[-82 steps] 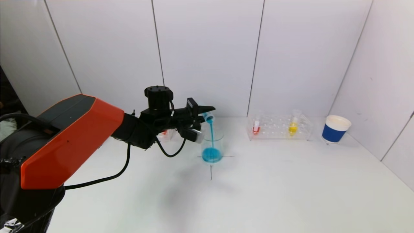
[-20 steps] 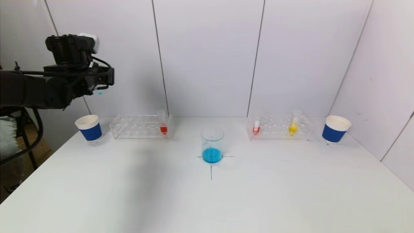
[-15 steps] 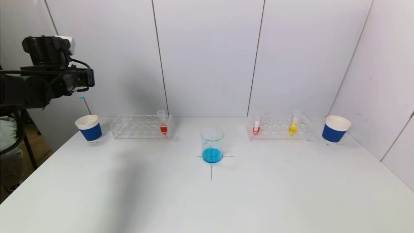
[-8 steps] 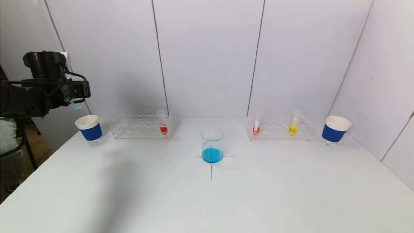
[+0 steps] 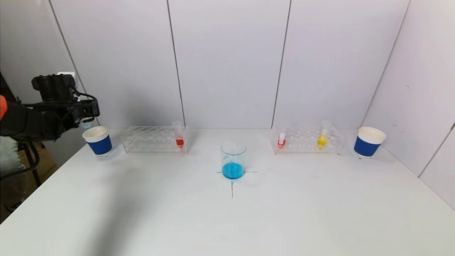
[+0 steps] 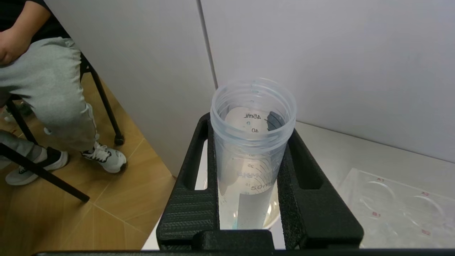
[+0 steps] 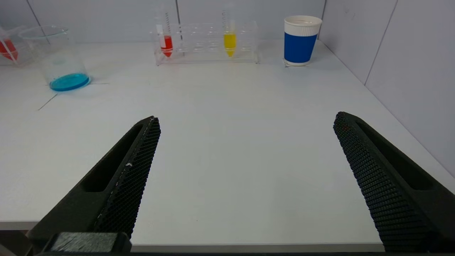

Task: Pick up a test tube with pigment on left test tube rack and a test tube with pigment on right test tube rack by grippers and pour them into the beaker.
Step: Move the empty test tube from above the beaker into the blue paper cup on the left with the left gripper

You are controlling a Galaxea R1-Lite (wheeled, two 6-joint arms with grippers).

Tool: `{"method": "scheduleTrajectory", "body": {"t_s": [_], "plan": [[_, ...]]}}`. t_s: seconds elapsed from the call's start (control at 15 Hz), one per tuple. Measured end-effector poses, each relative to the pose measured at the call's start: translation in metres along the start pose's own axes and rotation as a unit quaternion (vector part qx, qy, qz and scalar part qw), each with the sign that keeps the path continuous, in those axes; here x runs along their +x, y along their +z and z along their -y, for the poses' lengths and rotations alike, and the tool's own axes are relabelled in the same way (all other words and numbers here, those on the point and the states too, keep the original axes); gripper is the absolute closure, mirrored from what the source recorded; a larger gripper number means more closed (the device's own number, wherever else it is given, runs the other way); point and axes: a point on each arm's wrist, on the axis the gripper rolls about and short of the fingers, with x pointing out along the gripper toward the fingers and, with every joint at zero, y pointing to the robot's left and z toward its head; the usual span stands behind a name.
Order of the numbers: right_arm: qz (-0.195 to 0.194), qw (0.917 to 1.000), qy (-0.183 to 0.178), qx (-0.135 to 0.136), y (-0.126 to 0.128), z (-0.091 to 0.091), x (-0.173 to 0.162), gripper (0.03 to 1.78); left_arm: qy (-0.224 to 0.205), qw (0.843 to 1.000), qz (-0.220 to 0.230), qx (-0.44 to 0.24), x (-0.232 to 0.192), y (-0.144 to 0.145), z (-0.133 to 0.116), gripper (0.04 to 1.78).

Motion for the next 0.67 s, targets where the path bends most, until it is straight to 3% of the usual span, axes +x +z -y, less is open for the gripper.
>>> {"method": "scheduleTrajectory", "body": {"t_s": [0.67], "plan": [[0.000,1.0000,0.000,0.000,0.000,0.000,0.000,0.04,-0.001,1.000,0.002,-0.001,0.031,-0.042,0.003,1.35]]}}
